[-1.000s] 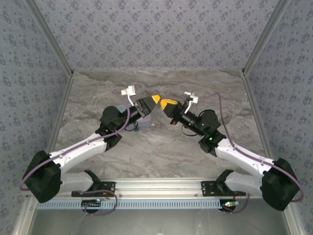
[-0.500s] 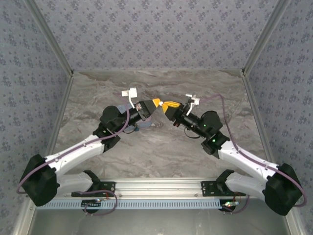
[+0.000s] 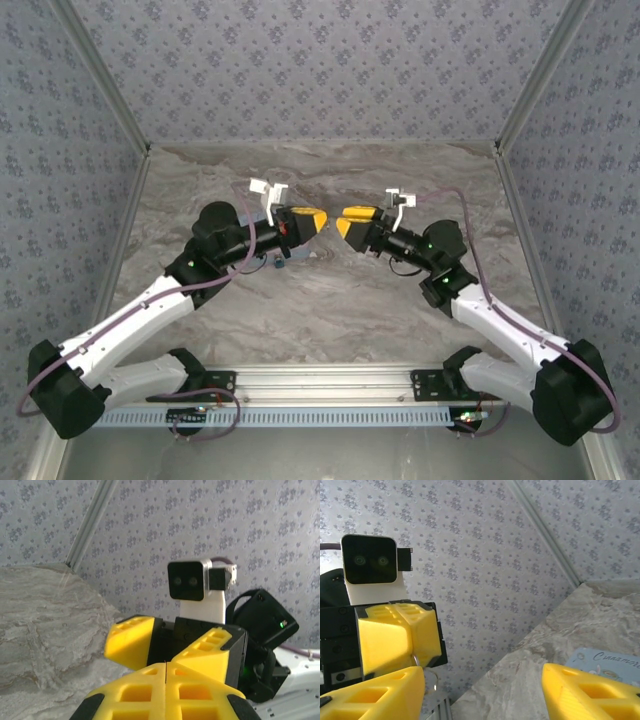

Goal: Unlock a padlock with a key

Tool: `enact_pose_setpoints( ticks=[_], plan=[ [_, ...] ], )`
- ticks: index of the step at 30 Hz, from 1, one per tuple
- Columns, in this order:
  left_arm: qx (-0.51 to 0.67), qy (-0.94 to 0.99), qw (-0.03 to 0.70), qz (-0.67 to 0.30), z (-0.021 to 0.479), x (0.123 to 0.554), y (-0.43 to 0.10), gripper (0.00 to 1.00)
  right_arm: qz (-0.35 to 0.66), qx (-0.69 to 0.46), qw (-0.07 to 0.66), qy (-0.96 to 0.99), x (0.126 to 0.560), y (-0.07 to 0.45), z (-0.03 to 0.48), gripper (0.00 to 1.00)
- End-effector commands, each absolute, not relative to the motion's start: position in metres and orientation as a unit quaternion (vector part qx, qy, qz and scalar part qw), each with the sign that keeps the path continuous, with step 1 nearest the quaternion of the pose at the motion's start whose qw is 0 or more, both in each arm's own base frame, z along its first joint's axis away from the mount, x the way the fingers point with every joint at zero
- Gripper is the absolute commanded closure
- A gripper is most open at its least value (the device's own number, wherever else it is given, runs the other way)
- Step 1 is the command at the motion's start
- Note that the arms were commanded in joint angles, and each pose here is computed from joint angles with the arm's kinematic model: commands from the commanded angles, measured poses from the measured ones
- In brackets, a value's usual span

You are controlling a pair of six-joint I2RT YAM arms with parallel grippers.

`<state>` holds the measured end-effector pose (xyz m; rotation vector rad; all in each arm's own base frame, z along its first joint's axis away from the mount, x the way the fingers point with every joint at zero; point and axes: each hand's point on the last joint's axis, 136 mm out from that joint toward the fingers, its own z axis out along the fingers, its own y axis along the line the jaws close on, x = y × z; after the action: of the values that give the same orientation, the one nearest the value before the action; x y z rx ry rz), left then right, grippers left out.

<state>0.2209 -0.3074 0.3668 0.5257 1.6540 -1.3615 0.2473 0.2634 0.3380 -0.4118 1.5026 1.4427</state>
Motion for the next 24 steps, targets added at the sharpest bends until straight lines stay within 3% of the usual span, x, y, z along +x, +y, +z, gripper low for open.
enact_pose_setpoints(
  ticks=[1, 24],
  plan=[
    [0.246, 0.660, 0.452, -0.548, 0.376, 0.213, -0.310, 1.00, 0.620, -0.208, 0.485, 0.580, 0.231, 0.272, 0.366, 0.35],
    [0.244, 0.661, 0.457, -0.543, 0.378, 0.217, -0.311, 1.00, 0.619, -0.243, 0.460, 0.588, 0.217, 0.286, 0.353, 0.47]
  ],
)
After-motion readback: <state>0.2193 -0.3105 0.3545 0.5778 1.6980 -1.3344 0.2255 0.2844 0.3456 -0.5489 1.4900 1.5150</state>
